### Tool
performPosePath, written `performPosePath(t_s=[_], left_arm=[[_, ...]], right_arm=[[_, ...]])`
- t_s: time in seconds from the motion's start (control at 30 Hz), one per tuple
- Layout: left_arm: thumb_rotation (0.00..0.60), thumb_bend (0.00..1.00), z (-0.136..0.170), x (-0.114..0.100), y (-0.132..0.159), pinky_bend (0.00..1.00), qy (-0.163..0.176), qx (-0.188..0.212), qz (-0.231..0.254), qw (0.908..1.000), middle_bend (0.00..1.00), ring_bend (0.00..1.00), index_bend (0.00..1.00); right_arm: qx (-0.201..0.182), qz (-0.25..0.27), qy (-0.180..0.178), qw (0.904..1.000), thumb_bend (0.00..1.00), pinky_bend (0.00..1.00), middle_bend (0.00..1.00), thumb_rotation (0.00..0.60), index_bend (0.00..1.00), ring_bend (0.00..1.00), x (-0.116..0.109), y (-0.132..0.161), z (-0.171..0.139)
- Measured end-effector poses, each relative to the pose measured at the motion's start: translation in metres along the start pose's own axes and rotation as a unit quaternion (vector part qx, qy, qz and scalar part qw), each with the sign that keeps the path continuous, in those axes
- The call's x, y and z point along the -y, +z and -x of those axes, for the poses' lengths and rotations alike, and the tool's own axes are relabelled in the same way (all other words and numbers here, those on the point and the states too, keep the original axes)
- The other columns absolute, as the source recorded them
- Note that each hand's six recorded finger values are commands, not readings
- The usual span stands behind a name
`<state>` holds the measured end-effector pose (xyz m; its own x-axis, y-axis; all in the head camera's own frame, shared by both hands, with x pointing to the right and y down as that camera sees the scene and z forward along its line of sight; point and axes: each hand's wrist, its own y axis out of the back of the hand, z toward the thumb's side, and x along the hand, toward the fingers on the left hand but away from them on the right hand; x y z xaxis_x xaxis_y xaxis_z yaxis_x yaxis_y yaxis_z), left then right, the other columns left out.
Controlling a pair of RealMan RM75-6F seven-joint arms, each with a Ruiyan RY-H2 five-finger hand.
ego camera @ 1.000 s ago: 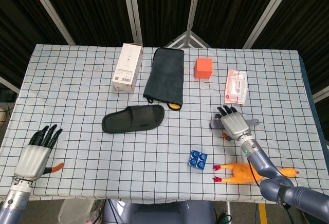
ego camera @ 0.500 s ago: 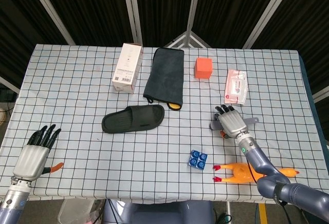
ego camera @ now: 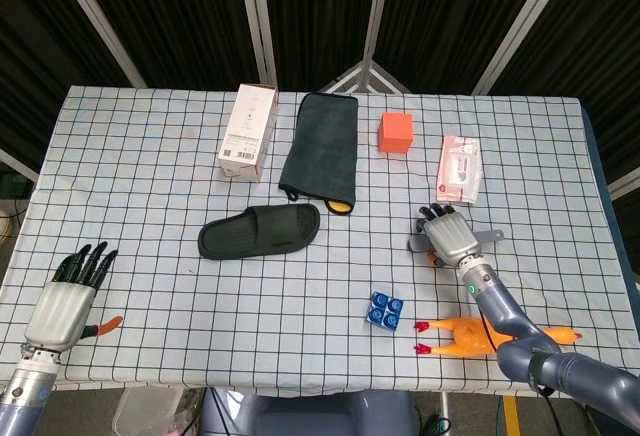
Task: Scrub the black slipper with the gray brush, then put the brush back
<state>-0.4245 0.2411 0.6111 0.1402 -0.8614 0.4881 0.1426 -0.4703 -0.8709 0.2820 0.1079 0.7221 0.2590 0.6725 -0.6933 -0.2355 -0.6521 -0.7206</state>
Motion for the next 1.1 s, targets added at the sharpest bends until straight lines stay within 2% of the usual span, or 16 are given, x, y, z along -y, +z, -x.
performPosePath(t_s=[0.27, 0.53, 0.63, 0.8, 1.1], left_arm=[[0.464, 0.07, 0.0000, 0.0004, 0.0006, 0.13, -0.001, 0.000, 0.000, 1.0000, 0.00, 0.00, 0.00], [0.465, 0.07, -0.0002, 0.0011, 0.0009, 0.13, -0.002, 0.001, 0.000, 1.0000, 0.00, 0.00, 0.00], [0.462, 0.07, -0.0005, 0.0013, 0.0005, 0.13, -0.003, 0.000, 0.000, 1.0000, 0.00, 0.00, 0.00], [0.465, 0.07, -0.0010, 0.0019, 0.0002, 0.13, -0.004, -0.001, -0.001, 1.0000, 0.00, 0.00, 0.00], [0.464, 0.07, -0.0003, 0.0021, 0.0000, 0.13, -0.004, -0.001, -0.001, 1.0000, 0.00, 0.00, 0.00]], right_arm=[[0.001, -0.001, -0.006, 1.0000, 0.37, 0.23, 0.22, 0.600, 0.51, 0.16, -0.0027, -0.0009, 0.0004], [0.004, -0.002, -0.002, 1.0000, 0.40, 0.23, 0.24, 0.600, 0.52, 0.18, 0.0002, -0.0035, 0.0003], [0.003, 0.000, -0.001, 1.0000, 0.43, 0.29, 0.28, 0.600, 0.56, 0.21, 0.0012, -0.0032, 0.0009], [-0.002, 0.001, -0.008, 1.0000, 0.46, 0.44, 0.43, 0.600, 0.63, 0.35, 0.0009, 0.0001, 0.0018], [-0.018, 0.008, -0.026, 0.9995, 0.47, 0.53, 0.50, 0.600, 0.70, 0.44, 0.0015, 0.0054, 0.0023]])
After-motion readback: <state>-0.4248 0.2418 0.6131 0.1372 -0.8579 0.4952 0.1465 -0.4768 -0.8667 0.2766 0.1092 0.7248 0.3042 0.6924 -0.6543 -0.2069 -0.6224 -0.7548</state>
